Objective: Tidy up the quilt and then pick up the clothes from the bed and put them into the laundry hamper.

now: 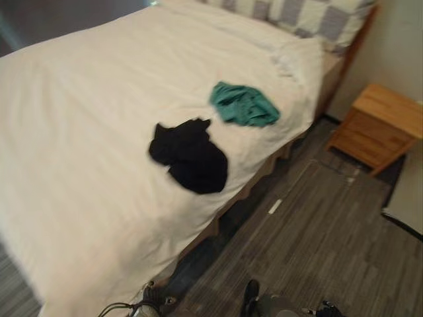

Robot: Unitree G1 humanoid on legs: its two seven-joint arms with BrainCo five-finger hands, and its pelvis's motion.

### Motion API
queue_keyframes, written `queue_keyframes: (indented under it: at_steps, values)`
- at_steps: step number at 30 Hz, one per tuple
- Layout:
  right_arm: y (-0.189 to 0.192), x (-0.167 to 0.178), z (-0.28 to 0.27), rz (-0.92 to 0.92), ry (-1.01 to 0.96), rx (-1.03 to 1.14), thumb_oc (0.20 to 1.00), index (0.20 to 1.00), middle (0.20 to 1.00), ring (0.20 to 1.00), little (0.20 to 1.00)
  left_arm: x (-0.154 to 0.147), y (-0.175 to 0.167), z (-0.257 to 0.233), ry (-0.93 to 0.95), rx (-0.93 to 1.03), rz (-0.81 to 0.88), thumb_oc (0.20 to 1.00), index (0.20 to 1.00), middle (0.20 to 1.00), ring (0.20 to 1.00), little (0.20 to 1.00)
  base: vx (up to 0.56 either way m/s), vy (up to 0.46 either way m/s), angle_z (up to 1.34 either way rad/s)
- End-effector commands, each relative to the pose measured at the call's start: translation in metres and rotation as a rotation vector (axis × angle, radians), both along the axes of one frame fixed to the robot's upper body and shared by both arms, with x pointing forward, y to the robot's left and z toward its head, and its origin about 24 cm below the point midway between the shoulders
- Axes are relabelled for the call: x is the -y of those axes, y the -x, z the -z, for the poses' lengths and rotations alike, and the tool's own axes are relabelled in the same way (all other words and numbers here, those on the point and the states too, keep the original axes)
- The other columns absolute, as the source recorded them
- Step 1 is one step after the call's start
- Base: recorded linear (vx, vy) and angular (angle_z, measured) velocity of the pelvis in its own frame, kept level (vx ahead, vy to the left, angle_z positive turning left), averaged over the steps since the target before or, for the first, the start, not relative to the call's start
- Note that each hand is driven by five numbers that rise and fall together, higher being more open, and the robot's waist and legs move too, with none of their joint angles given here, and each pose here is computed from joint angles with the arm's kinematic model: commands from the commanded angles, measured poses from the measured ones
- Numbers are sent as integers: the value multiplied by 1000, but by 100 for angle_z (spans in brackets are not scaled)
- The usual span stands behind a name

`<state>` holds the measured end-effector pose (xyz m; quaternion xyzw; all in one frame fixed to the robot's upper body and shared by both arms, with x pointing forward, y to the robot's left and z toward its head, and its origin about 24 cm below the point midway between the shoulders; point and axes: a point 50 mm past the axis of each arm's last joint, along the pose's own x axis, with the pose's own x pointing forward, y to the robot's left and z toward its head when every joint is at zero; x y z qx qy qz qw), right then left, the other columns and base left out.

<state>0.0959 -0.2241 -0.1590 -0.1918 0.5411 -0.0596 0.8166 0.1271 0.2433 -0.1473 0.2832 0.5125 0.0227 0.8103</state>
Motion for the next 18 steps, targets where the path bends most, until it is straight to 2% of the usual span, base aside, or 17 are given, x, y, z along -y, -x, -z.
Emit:
queue_keyframes:
  at_steps: [1, 6, 10, 12, 14, 15, 18]
  values:
    - [-42, 2, -16, -208, 79, 127, 1000, 1000, 1000, 1000, 1000, 14, -30, -7, 37, 111, -42, 1000, 1000, 1000, 1000, 1000, 586, 364, -223]
    - [-40, 0, -15, -266, 89, 115, 1000, 1000, 1000, 1000, 1000, 15, -32, -8, 3, 99, 21, 1000, 1000, 1000, 1000, 1000, 456, 278, -195]
    - [-42, 2, -16, -256, 99, 103, 1000, 1000, 1000, 1000, 1000, 12, -42, -12, -31, 103, 68, 1000, 1000, 1000, 1000, 1000, 310, 258, -93]
    - [-45, 4, -18, -174, 86, 141, 1000, 1000, 1000, 1000, 1000, 5, -53, -19, -98, 110, 189, 1000, 1000, 1000, 1000, 1000, 546, 307, -126]
    - [-40, 5, -16, -148, 76, 135, 1000, 1000, 1000, 1000, 1000, 6, -58, -22, -103, 121, 220, 1000, 1000, 1000, 1000, 1000, 542, 147, -7]
    - [-31, 7, -13, -111, 65, 117, 1000, 1000, 1000, 1000, 1000, 11, -71, -28, -101, 153, 261, 1000, 1000, 1000, 1000, 1000, 388, 7, 41]
    - [-28, 8, -13, -110, 70, 105, 1000, 1000, 1000, 1000, 1000, 14, -74, -28, -101, 158, 281, 1000, 1000, 1000, 1000, 1000, 680, -33, 79]
